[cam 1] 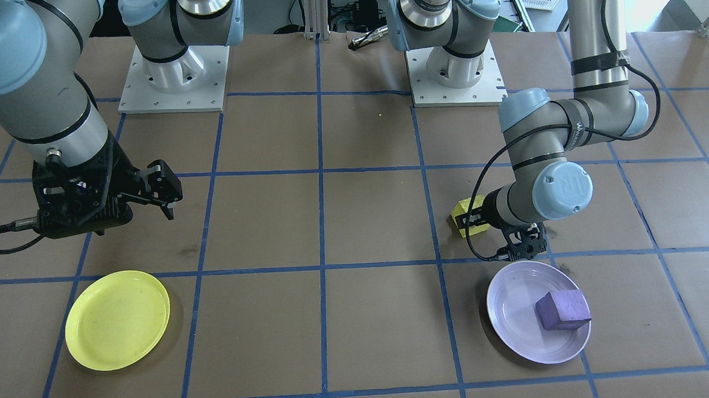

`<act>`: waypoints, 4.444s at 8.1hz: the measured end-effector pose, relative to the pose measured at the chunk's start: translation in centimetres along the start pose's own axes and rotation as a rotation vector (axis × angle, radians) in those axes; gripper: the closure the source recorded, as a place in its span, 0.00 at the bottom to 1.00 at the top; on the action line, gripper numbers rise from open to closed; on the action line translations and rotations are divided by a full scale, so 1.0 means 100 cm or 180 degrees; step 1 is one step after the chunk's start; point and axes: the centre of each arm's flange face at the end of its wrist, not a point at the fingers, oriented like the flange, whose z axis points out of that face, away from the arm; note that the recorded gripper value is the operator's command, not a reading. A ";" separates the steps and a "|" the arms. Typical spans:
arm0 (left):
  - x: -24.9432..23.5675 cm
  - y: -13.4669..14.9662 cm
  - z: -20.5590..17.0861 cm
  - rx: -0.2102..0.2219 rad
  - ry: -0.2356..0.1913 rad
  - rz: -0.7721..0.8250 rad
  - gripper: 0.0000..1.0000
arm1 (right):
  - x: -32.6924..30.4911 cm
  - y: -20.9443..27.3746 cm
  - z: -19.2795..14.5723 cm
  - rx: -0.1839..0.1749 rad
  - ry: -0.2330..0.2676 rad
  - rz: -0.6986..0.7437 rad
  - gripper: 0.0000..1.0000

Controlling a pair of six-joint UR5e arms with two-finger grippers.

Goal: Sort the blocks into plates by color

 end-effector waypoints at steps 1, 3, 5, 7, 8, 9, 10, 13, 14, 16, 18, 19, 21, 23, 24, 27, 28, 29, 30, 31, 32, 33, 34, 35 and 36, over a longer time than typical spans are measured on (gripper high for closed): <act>0.003 0.001 -0.001 0.0011 -0.0064 0.0039 1.00 | 0.000 0.000 0.000 0.0003 -0.0004 0.0001 0.00; 0.038 0.017 -0.012 0.0075 0.0098 0.0073 1.00 | 0.000 0.002 0.001 -0.0020 0.0011 0.0000 0.00; 0.105 0.048 -0.038 0.0160 0.0258 0.0135 1.00 | 0.000 0.003 0.004 -0.0035 0.0014 -0.0001 0.00; 0.190 0.081 -0.070 0.0281 0.0319 0.0215 1.00 | 0.001 0.003 0.004 -0.0036 0.0020 0.0002 0.00; 0.230 0.095 -0.072 0.0282 0.0360 0.0208 1.00 | 0.001 0.003 0.004 -0.0034 0.0022 0.0003 0.00; 0.266 0.107 -0.069 0.0289 0.0365 0.0191 1.00 | 0.002 0.003 0.004 -0.0030 0.0024 0.0001 0.00; 0.298 0.115 -0.063 0.0294 0.0350 0.0177 0.99 | 0.005 0.002 0.004 -0.0026 0.0028 -0.0037 0.00; 0.360 0.132 -0.029 0.0333 0.0266 0.0199 0.28 | 0.052 0.005 0.007 -0.0036 0.0017 -0.0053 0.00; 0.371 0.130 -0.021 0.0417 0.0292 0.0166 0.00 | 0.063 0.006 0.007 -0.0041 0.0019 -0.0023 0.00; 0.379 0.125 -0.008 0.0470 0.0311 0.0111 0.00 | 0.071 0.008 0.007 -0.0043 0.0027 0.0010 0.00; 0.380 0.124 -0.009 0.0480 0.0345 0.0106 0.00 | 0.072 0.007 0.009 -0.0053 0.0002 0.0046 0.00; 0.376 0.123 -0.022 0.0525 0.0399 0.0120 0.00 | 0.072 0.008 0.011 -0.0077 -0.0013 0.0049 0.00; 0.336 0.111 -0.087 0.0707 0.0533 0.0233 0.00 | 0.070 0.011 0.007 -0.0105 -0.0026 0.0034 0.00; 0.228 0.090 -0.184 0.0968 0.0505 0.0528 0.00 | 0.064 0.013 0.003 -0.0097 -0.0046 -0.0025 0.00; 0.158 0.079 -0.220 0.1091 0.0283 0.0644 0.00 | 0.050 0.011 0.004 -0.0095 -0.0054 -0.0197 0.00; 0.049 0.126 -0.310 0.1357 -0.0229 0.0566 0.00 | -0.031 -0.002 0.024 -0.0178 -0.0099 -0.0853 0.00; 0.041 0.145 -0.329 0.1348 -0.0241 0.0501 0.00 | -0.062 -0.006 0.042 -0.0270 -0.0135 -0.1018 0.00; 0.040 0.162 -0.344 0.1350 -0.0198 0.0484 0.00 | -0.085 -0.011 0.065 -0.0370 -0.0165 -0.1137 0.00; 0.048 0.171 -0.352 0.1330 -0.0026 0.0540 0.00 | -0.102 -0.014 0.086 -0.0449 -0.0185 -0.1225 0.00; 0.058 0.182 -0.358 0.1349 0.0126 0.0688 0.00 | -0.117 -0.013 0.104 -0.0513 -0.0201 -0.1303 0.00; 0.066 0.192 -0.363 0.1397 0.0199 0.0803 0.00 | -0.133 -0.012 0.120 -0.0543 -0.0213 -0.1378 0.00; 0.067 0.200 -0.368 0.1459 0.0140 0.0843 0.00 | -0.144 -0.010 0.137 -0.0547 -0.0258 -0.1423 0.00; 0.060 0.205 -0.371 0.1530 -0.0098 0.0808 0.00 | -0.153 -0.007 0.154 -0.0532 -0.0349 -0.1440 0.00; 0.054 0.208 -0.373 0.1572 -0.0269 0.0776 0.00 | -0.157 -0.001 0.171 -0.0526 -0.0412 -0.1444 0.00; 0.051 0.208 -0.374 0.1606 -0.0354 0.0773 0.00 | -0.159 0.006 0.186 -0.0545 -0.0452 -0.1444 0.00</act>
